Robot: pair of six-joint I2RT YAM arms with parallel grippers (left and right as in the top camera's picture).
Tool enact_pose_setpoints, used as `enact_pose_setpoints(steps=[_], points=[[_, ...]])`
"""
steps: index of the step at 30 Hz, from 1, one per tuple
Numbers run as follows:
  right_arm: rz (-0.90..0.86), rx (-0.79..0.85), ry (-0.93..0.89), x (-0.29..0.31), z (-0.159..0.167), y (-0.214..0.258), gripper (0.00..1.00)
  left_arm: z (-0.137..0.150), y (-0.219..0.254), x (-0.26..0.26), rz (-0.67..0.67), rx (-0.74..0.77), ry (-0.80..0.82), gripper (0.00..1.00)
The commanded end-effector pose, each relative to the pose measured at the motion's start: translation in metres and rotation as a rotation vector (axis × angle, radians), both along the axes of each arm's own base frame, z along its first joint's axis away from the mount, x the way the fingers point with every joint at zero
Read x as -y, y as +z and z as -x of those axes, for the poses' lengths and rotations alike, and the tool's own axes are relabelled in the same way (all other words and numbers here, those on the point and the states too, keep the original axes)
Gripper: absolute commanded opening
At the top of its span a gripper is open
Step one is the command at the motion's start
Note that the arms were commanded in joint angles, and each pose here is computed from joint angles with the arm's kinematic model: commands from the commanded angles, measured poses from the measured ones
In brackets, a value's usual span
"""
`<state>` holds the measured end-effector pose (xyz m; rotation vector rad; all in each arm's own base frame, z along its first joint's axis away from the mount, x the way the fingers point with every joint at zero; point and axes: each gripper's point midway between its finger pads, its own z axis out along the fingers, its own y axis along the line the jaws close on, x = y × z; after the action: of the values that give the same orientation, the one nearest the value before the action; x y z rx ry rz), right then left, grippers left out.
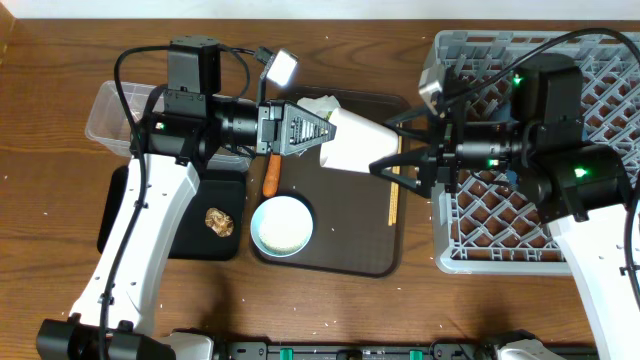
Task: Sort waste into correct bins and load items into the dishwasher rack
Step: 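Hand the pink cup to the right gripper and place it in the rack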
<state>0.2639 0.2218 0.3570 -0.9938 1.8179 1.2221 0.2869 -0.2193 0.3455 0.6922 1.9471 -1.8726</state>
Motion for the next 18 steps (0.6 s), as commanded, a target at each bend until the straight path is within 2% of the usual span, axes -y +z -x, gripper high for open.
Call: enact_pose_setpoints(steps=[1,11,12,13,15,16,17,18], points=[[-0.014,0.061,0.073,-0.011,0.012,0.007,0.79,0.005,0.006,0.000,0.031,0.013,-0.035,0.06],[-0.022,0.092,0.093,-0.017,0.014,0.011,0.54,0.004,0.006,0.000,0.032,0.020,-0.034,0.08],[-0.021,0.092,0.093,-0.017,0.014,0.011,0.53,0.004,0.006,0.000,0.031,0.020,-0.033,0.17],[-0.017,0.090,0.085,-0.016,0.013,0.010,0.50,0.003,0.005,0.000,0.025,0.021,-0.026,0.33],[0.010,0.069,0.028,-0.012,0.006,0.007,0.47,-0.001,0.002,0.000,0.006,0.025,-0.002,0.53],[0.031,0.057,-0.020,-0.006,-0.001,0.004,0.47,-0.005,0.000,-0.001,-0.006,0.027,0.015,0.88],[0.052,0.037,-0.080,0.001,-0.008,0.002,0.45,-0.009,-0.003,-0.002,-0.021,0.028,0.038,0.98],[0.073,0.015,-0.143,0.009,-0.015,-0.001,0.45,-0.013,-0.005,-0.004,-0.034,0.031,0.061,0.98]])
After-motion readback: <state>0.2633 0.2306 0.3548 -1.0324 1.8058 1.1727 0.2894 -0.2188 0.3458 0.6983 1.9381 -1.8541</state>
